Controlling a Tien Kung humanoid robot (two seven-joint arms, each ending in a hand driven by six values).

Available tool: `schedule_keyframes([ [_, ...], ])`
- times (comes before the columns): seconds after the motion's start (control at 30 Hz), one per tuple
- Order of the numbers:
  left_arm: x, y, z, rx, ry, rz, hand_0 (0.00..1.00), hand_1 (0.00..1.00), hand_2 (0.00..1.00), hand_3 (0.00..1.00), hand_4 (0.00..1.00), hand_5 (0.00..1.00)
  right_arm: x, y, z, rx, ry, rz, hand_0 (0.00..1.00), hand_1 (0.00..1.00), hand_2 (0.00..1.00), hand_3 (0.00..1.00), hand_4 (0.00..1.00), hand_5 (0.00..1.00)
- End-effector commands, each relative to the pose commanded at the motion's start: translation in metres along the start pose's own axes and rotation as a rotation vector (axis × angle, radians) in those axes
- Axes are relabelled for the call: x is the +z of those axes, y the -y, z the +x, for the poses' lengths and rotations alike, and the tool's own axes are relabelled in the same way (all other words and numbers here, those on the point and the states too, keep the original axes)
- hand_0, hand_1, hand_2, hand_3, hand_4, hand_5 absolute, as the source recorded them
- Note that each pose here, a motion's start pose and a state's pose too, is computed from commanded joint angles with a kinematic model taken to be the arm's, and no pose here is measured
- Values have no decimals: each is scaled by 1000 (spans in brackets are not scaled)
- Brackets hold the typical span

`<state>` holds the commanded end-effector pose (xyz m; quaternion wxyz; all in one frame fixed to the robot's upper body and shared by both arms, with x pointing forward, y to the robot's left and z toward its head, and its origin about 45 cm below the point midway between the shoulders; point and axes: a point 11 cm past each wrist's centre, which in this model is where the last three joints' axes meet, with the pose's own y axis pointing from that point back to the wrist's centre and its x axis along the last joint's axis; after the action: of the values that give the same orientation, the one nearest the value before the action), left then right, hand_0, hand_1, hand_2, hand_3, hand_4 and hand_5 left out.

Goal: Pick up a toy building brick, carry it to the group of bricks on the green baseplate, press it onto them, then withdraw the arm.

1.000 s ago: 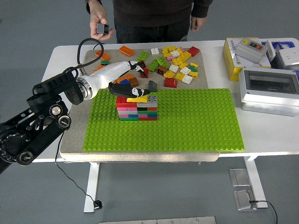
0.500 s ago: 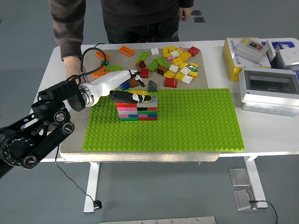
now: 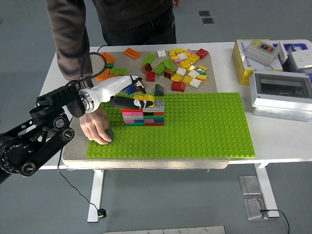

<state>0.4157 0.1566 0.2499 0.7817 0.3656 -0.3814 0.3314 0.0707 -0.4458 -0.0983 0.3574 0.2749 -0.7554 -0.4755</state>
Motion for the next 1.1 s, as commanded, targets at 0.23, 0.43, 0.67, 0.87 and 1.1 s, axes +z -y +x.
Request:
schedule_keyframes([
  [0.23,-6,-2,0,1,-18,12,998,978,958,664,871,769,0,0,0,-1,4,0,775,712,748,724,529,856],
  [0.43,-9,-3,-4,-4,-29,17,998,976,956,663,869,768,0,0,0,-1,4,-2,777,711,749,724,528,856],
  [0.67,-10,-3,-10,-16,-37,19,998,975,955,662,868,768,0,0,0,-1,3,-4,777,711,749,724,528,856],
  [0.87,-11,-2,-17,-29,-42,21,998,975,956,662,866,767,0,0,0,-2,5,-6,776,711,749,724,530,857],
  [1.1,-11,-3,-20,-31,-51,23,998,974,955,659,865,766,1,0,0,-3,5,-6,776,712,750,725,530,857],
])
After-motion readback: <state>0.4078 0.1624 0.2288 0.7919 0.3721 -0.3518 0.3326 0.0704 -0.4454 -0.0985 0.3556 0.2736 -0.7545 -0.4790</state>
